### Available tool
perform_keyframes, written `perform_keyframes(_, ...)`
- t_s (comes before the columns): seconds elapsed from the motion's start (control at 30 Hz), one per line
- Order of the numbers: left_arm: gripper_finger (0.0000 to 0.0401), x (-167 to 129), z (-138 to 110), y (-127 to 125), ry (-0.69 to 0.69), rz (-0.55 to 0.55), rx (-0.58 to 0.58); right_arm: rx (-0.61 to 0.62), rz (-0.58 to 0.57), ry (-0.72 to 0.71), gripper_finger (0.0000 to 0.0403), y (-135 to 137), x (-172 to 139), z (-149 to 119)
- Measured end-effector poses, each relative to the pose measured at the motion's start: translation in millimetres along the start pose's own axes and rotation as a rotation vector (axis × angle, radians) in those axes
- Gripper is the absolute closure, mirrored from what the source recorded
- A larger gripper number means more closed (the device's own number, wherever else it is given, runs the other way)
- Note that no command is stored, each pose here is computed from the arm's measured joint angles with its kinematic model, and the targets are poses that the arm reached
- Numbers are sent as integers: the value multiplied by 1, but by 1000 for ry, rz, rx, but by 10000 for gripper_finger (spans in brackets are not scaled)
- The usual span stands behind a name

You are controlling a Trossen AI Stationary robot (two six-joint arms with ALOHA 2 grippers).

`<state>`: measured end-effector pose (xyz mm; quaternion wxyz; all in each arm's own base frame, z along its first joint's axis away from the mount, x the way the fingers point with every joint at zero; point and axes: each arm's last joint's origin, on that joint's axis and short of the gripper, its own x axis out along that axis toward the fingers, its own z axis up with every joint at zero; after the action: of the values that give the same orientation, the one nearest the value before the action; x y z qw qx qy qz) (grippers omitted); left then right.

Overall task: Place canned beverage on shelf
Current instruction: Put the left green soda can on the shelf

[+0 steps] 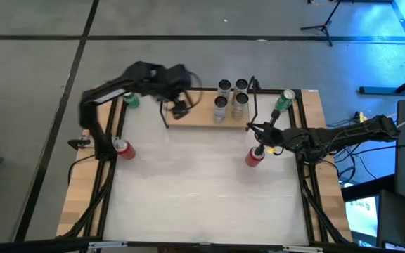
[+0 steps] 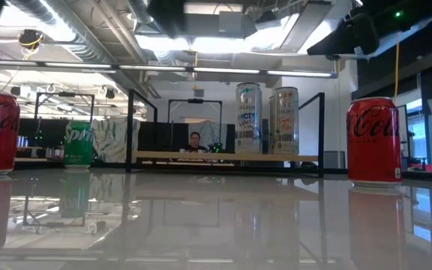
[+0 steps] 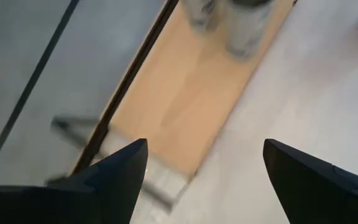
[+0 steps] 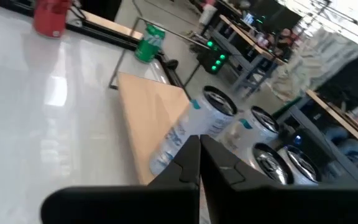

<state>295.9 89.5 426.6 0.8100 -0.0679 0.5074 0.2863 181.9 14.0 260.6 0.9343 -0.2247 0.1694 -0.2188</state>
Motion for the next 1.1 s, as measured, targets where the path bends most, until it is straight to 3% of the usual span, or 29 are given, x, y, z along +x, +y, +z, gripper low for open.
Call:
perform_keyframes(0.23,91,-30,-74,39,-34,198,-224,-4,5,-27,398,-1,0,3)
perform_keyframes(0.43,91,-29,-107,52,-59,212,-321,18,-5,-53,398,-2,0,6)
perform_keyframes(0.7,91,30,-116,88,179,353,-510,53,-11,-75,398,-3,0,8)
perform_keyframes(0.9,91,79,-118,129,396,412,-569,50,19,-68,398,-1,0,7)
perform_keyframes(1.1,91,111,-120,157,502,441,-621,43,22,-60,398,-1,0,6)
